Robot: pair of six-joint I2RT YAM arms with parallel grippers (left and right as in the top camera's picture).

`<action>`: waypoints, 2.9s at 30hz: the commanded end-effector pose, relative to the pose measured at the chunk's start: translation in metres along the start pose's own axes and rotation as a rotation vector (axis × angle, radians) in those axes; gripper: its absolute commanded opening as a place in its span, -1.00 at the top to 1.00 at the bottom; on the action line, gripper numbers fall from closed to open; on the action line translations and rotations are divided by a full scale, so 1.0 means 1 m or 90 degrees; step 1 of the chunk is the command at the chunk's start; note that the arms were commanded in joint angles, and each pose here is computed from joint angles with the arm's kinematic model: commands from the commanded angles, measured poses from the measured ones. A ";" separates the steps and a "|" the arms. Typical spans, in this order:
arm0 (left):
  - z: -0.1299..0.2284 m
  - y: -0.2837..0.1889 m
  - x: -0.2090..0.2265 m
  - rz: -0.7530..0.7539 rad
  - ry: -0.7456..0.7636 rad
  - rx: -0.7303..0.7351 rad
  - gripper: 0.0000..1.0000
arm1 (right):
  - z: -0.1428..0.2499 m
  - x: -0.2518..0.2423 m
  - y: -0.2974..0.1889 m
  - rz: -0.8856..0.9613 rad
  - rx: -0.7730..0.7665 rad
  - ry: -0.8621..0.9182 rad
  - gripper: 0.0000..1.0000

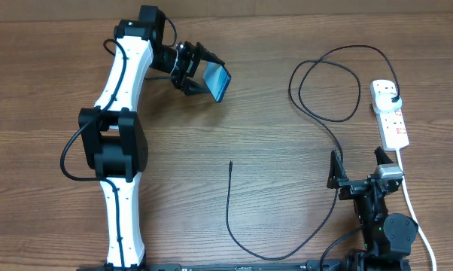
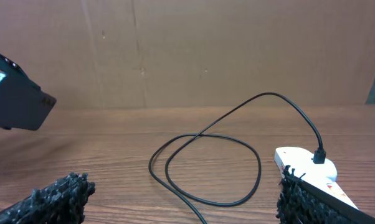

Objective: Plug charger to phone and switch on socket
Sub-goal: 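Lift the phone with the left gripper and carry it rightward, then hold the phone upright in the left gripper above the table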

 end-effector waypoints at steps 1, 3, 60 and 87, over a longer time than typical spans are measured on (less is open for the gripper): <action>0.022 -0.004 -0.021 0.080 0.009 0.096 0.91 | 0.002 0.002 0.000 -0.006 -0.003 0.001 -1.00; 0.027 -0.006 -0.025 0.103 0.009 0.126 0.92 | 0.002 0.002 0.000 -0.006 -0.003 0.001 -1.00; 0.039 -0.010 -0.031 0.139 -0.038 0.194 0.91 | 0.002 0.002 0.000 -0.006 -0.003 0.001 -1.00; 0.036 -0.009 -0.029 0.130 -0.024 0.177 0.91 | 0.002 0.002 0.000 -0.006 -0.003 0.001 -1.00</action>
Point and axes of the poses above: each gripper's point midway between its finger pads, its own y axis out along the fingers, its own x axis along the line the jaws close on, z = x × y, the point moved 6 cm from there along -y, back along the fingers, and after that the axes turned 4 degrees about -y, right-handed, at the moved point
